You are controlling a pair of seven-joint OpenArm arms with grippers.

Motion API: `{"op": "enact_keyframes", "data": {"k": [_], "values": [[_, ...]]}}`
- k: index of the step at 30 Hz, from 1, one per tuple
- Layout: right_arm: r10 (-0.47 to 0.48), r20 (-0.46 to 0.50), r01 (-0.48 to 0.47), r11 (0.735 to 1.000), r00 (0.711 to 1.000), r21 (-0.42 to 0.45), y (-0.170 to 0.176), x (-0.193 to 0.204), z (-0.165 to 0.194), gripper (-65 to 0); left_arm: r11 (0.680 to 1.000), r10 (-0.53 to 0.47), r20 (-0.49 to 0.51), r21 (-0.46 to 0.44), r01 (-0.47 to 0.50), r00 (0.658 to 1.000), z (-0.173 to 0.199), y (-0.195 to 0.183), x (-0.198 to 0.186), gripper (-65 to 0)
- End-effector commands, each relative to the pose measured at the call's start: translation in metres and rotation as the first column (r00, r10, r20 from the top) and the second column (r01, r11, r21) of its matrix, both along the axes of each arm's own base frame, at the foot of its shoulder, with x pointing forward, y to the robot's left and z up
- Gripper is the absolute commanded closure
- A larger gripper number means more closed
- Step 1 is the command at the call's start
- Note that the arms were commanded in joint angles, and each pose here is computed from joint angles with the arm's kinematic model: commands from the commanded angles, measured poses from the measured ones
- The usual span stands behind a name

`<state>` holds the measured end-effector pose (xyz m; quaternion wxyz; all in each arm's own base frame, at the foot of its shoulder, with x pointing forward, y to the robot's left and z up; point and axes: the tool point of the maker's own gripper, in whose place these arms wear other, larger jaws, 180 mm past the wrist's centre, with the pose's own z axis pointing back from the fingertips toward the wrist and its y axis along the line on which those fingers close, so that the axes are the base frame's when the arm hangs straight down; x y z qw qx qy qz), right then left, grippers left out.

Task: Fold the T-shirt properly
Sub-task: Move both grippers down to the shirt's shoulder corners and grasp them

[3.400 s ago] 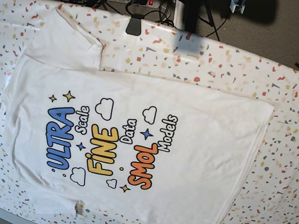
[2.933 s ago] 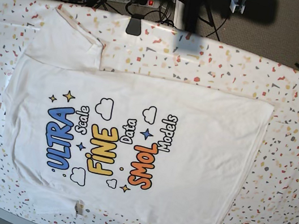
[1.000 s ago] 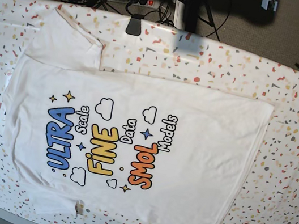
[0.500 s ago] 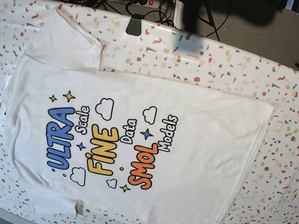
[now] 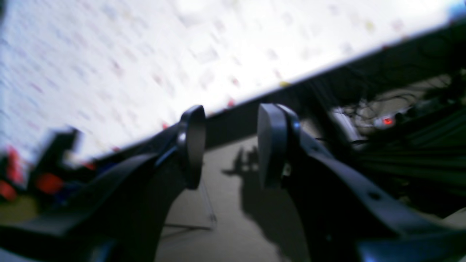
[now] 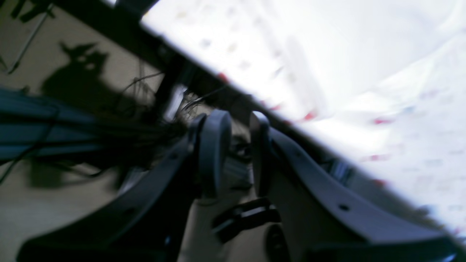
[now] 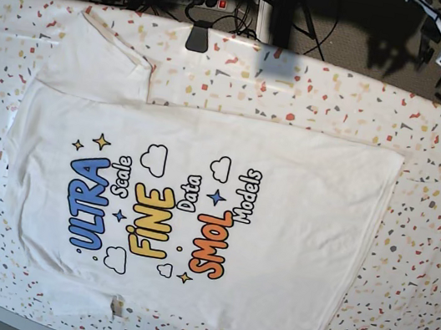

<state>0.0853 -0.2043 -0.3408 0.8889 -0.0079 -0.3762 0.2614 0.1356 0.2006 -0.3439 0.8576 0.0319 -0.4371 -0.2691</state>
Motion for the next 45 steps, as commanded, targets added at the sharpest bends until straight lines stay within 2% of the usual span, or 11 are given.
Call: {"op": "enact_keyframes", "data": {"k": [1, 4, 8, 10, 13, 16, 19, 24, 31, 35, 45], "values": [[0.026, 0.042, -0.025, 1.000, 0.999, -0.019, 0.001, 0.006, 0.013, -14.6, 0.999, -0.044, 0.046, 0.000, 0.044, 0.998, 0.013, -0.005, 0.007, -23.7], [0.082, 0.083, -0.073, 0.991, 0.993, -0.113, -0.003, 0.015, 0.026, -14.6, 0.984, -0.168, 0.045, 0.064, 0.165, 0.985, 0.013, -0.014, 0.019, -23.7], [0.144, 0.097, -0.122, 0.972, 0.985, -0.202, -0.003, 0.019, 0.032, -14.6, 0.930, -0.325, 0.022, 0.190, 0.316, 0.945, 0.005, -0.032, 0.037, -23.7], [0.156, 0.103, -0.129, 0.965, 0.982, -0.228, -0.005, 0.023, 0.032, -14.6, 0.901, -0.376, 0.018, 0.239, 0.361, 0.926, 0.004, -0.039, 0.047, -23.7], [0.163, 0.134, -0.125, 0.960, 0.978, -0.251, -0.006, 0.033, 0.036, -14.6, 0.885, -0.414, 0.046, 0.255, 0.391, 0.909, 0.009, -0.050, 0.063, -23.7], [0.162, 0.179, -0.113, 0.960, 0.970, -0.256, -0.006, 0.047, 0.041, -14.6, 0.878, -0.430, 0.075, 0.264, 0.398, 0.900, 0.009, -0.057, 0.081, -23.7], [0.157, 0.194, -0.103, 0.959, 0.968, -0.263, -0.008, 0.054, 0.043, -14.6, 0.868, -0.428, 0.052, 0.302, 0.394, 0.902, -0.005, -0.049, 0.101, -23.7], [0.146, 0.188, -0.092, 0.958, 0.971, -0.270, -0.010, 0.055, 0.042, -14.6, 0.866, -0.413, 0.012, 0.314, 0.388, 0.911, -0.029, -0.036, 0.129, -23.7], [0.105, 0.119, -0.064, 0.949, 0.987, -0.309, -0.022, 0.048, 0.033, -14.6, 0.728, -0.511, -0.166, 0.437, 0.527, 0.843, -0.066, -0.021, 0.134, -23.7], [0.091, 0.105, -0.052, 0.946, 0.990, -0.321, -0.026, 0.047, 0.031, -14.6, 0.694, -0.516, -0.206, 0.469, 0.547, 0.831, -0.077, -0.012, 0.136, -23.7], [0.083, 0.105, -0.045, 0.944, 0.991, -0.326, -0.028, 0.047, 0.031, -14.6, 0.703, -0.467, -0.255, 0.474, 0.530, 0.847, -0.093, 0.013, 0.150, -23.7]]}}
